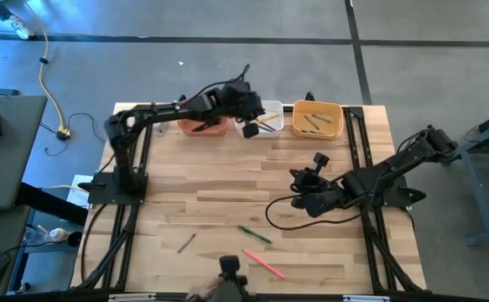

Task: Sort crayons/erasers/pens/pencils in bins
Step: Put the red pencil into the white bin

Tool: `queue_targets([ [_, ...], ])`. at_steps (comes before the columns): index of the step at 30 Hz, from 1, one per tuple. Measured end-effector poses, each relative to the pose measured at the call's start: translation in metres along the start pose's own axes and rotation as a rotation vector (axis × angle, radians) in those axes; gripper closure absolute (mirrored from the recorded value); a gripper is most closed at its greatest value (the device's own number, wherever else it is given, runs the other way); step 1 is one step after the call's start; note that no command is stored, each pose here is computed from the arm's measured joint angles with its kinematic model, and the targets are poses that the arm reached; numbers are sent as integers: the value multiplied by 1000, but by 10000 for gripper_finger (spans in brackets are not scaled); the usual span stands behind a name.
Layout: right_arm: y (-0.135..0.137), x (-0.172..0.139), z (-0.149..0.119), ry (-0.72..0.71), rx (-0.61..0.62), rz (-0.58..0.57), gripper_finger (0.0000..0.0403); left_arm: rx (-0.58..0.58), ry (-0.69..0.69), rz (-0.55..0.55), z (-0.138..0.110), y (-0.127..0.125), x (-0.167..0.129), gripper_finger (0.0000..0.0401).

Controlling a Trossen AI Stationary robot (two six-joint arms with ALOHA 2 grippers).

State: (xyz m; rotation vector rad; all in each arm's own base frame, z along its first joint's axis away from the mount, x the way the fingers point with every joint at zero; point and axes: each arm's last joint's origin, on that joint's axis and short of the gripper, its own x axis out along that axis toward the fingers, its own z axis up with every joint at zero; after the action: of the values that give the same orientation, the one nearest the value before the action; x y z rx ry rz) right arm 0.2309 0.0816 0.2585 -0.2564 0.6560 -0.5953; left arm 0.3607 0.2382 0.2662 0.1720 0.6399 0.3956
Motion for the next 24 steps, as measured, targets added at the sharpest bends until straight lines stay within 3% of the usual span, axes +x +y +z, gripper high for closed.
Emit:
queue_targets([
  [10, 2, 42, -57, -80, 120, 110, 403, -45, 98, -14, -24, 33, 46, 401],
  [18, -12, 61, -66, -119, 161, 169, 403, -82, 131, -54, -36, 39, 63, 397],
  [24, -19, 68, -65, -107, 155, 181, 403, -91, 150, -48, -44, 42, 69, 367],
])
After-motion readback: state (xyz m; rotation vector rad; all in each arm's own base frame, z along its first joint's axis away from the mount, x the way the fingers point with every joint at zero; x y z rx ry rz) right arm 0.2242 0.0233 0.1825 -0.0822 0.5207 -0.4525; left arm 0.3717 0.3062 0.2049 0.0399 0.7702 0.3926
